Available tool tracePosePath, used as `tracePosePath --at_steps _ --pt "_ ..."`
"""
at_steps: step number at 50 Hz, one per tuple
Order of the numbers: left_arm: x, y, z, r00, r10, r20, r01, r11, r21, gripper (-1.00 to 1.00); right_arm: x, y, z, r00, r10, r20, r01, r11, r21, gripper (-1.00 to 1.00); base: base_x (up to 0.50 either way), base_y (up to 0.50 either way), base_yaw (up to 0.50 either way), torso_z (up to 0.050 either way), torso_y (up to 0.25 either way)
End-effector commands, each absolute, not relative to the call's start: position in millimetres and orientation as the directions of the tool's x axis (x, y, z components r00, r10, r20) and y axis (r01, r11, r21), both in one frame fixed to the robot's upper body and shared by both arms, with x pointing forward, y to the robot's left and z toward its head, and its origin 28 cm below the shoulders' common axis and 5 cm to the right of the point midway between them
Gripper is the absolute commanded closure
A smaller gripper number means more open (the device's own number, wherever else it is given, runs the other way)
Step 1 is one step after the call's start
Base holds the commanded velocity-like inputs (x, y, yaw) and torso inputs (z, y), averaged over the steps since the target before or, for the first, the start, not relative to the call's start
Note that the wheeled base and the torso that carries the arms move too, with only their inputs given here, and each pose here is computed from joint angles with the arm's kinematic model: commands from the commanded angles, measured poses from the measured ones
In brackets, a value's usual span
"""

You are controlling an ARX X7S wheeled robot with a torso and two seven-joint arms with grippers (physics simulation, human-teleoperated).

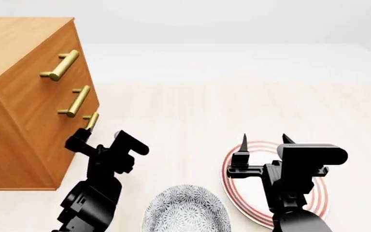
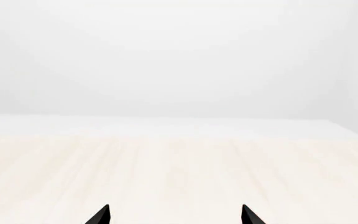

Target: Open the bottom drawer of the cabinet.

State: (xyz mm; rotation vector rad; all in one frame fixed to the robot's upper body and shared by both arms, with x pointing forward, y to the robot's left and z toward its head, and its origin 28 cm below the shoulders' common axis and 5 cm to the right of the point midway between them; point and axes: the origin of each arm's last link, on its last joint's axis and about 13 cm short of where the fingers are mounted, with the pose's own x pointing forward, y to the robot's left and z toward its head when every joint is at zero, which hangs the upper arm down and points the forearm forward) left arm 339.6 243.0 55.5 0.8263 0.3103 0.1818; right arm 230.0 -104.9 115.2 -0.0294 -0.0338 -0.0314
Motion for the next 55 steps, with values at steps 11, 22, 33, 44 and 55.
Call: tracePosePath --at_steps 11,22,33,44,55 --pt "351 254 39 0.912 0.334 -0.238 -0.037 0.645 0.763 -1.00 230 -104 113 0.999 -0.027 0.028 0.028 0.999 -0.027 -1.00 0.00 0.00 0.00 0.000 0.000" --pt "361 260 37 0.899 0.374 -0.229 -0.053 0.611 0.790 -1.00 230 -104 114 0.999 -0.028 0.031 0.029 0.999 -0.026 -1.00 0.00 0.00 0.00 0.000 0.000" --pt "363 266 39 0.878 0.415 -0.237 -0.065 0.595 0.801 -1.00 230 -104 115 0.999 -0.028 0.035 0.029 0.999 -0.027 -1.00 0.00 0.00 0.00 0.000 0.000" --pt "361 271 40 0.856 0.452 -0.253 -0.069 0.584 0.809 -1.00 230 -104 116 0.999 -0.027 0.036 0.028 0.999 -0.026 -1.00 0.00 0.00 0.00 0.000 0.000" --pt "359 277 40 0.838 0.478 -0.262 -0.069 0.570 0.819 -1.00 229 -104 114 0.999 -0.027 0.035 0.028 0.999 -0.022 -1.00 0.00 0.00 0.00 0.000 0.000"
